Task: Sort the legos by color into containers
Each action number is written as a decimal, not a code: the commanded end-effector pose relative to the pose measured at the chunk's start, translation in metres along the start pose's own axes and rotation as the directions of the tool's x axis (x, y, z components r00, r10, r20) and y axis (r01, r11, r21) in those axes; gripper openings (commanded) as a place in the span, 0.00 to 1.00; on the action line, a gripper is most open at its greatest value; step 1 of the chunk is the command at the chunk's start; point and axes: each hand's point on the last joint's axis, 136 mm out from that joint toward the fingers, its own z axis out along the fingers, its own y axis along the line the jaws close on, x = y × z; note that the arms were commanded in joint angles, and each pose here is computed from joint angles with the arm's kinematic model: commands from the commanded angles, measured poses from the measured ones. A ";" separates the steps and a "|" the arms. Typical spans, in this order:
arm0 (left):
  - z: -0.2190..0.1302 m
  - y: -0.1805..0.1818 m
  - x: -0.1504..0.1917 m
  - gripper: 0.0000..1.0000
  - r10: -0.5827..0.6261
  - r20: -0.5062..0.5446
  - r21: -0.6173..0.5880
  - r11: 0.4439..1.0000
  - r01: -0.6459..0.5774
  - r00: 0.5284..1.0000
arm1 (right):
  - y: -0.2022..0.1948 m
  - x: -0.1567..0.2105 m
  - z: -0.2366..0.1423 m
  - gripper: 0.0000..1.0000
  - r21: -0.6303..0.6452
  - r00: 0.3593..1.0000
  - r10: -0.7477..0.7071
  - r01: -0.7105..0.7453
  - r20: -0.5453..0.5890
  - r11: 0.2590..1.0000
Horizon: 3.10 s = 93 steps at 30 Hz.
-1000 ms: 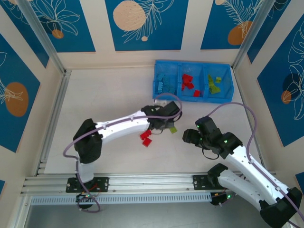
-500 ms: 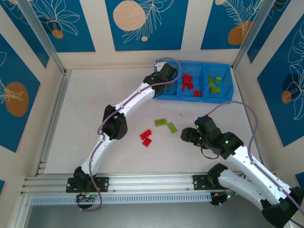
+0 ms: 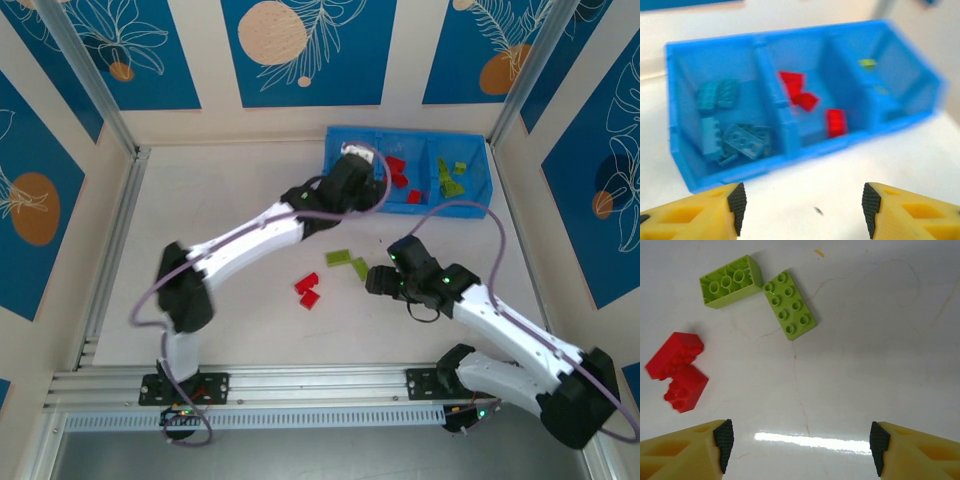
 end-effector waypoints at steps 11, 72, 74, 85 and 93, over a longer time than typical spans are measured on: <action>-0.191 0.002 0.045 0.78 0.387 0.175 0.300 0.855 -0.423 0.906 | 0.024 -0.032 0.096 0.69 0.076 0.960 -0.245 0.257 -0.137 0.963; -0.241 0.045 0.154 1.00 0.691 0.367 0.385 0.496 -0.778 0.622 | -0.018 -0.173 -0.009 0.78 -0.100 0.949 0.273 -0.260 0.157 0.961; -0.240 0.045 0.154 1.00 0.690 0.363 0.390 0.498 -0.774 0.627 | 0.016 -0.145 0.003 0.78 -0.095 0.981 0.167 -0.157 0.100 0.983; -0.237 0.051 0.157 1.00 0.692 0.334 0.392 0.515 -0.762 0.639 | 0.076 -0.065 0.098 0.99 0.141 0.935 -0.320 0.341 -0.152 0.929; -0.234 0.054 0.160 1.00 0.701 0.316 0.388 0.520 -0.761 0.640 | 0.081 -0.055 0.146 0.97 0.131 0.911 -0.340 0.376 -0.235 0.917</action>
